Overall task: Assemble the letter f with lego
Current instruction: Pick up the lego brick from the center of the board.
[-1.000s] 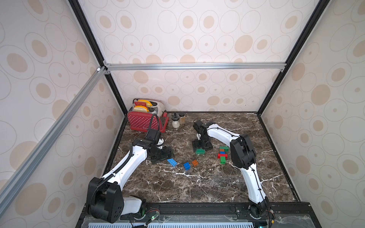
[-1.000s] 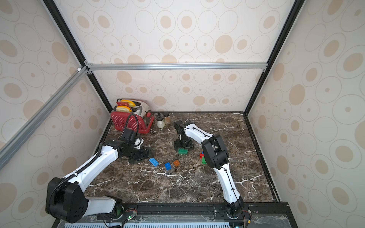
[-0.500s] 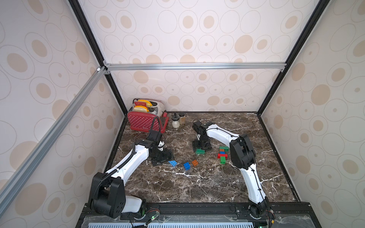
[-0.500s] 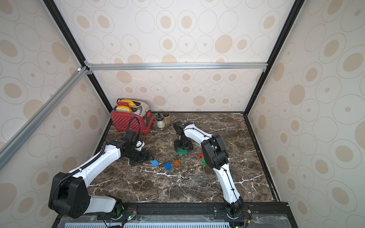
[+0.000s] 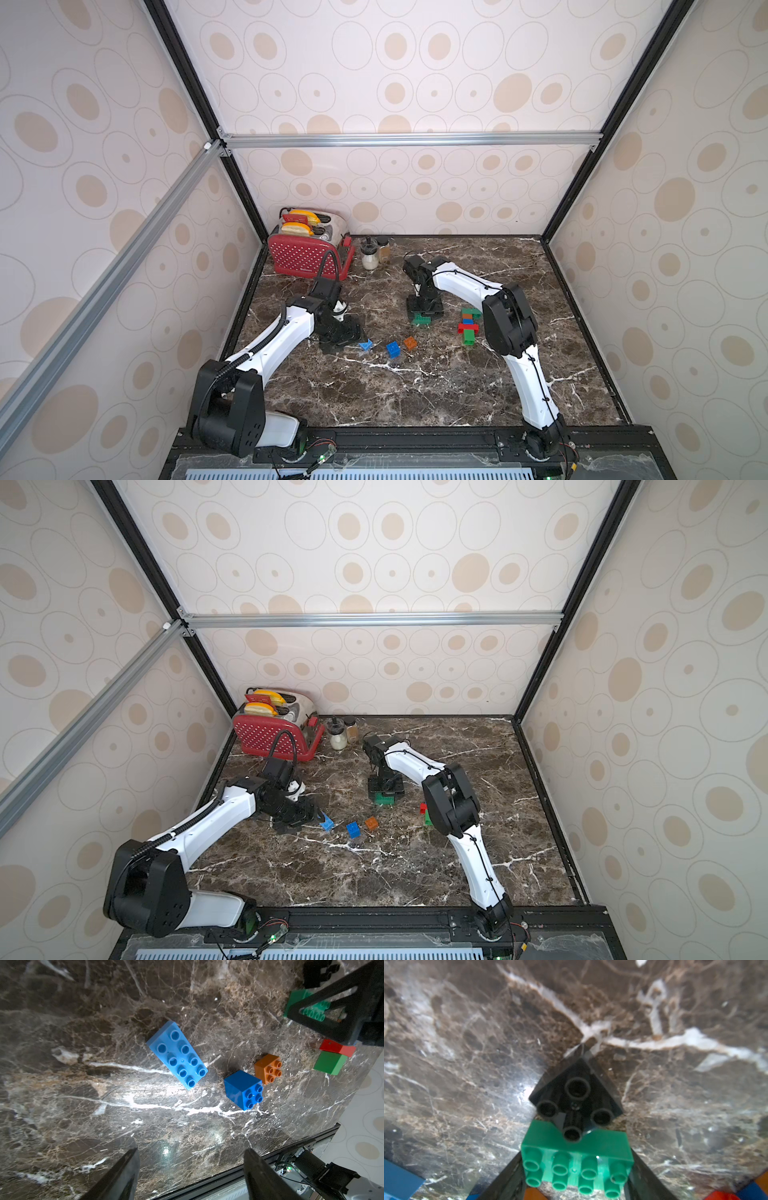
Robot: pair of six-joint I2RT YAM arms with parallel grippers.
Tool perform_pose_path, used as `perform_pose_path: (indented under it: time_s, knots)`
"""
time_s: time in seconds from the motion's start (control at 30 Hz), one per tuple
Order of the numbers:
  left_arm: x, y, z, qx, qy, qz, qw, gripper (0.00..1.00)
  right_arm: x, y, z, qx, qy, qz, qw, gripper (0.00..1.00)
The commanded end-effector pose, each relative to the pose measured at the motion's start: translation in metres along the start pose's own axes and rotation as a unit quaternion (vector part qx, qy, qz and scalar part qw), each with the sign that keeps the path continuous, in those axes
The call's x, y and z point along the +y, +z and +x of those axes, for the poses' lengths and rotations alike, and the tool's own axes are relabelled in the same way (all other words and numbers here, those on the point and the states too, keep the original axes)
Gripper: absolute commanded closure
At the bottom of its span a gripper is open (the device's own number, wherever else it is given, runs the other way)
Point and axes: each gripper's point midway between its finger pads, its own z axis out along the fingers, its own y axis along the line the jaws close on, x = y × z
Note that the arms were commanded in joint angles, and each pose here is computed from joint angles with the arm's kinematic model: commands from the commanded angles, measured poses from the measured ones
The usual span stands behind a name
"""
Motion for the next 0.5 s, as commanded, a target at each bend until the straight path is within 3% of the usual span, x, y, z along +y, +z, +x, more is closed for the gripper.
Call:
perform_pose_path:
  time_s: [0.0,0.2,0.47]
  knots:
    - [-0.002,0.003,0.001,0.006,0.005,0.017,1.000,0.20,-0.003,0.001,0.007,0.008,-0.014,0.020,1.000,0.34]
    - [-0.007,0.011,0.003,0.008,-0.002,0.045,0.999,0.19,0.007,-0.028,0.013,-0.014,-0.069,0.025,0.997,0.37]
    - [-0.006,0.032,-0.003,0.004,-0.018,0.062,0.998,0.21,0.041,-0.067,0.054,-0.012,-0.140,-0.016,0.990,0.37]
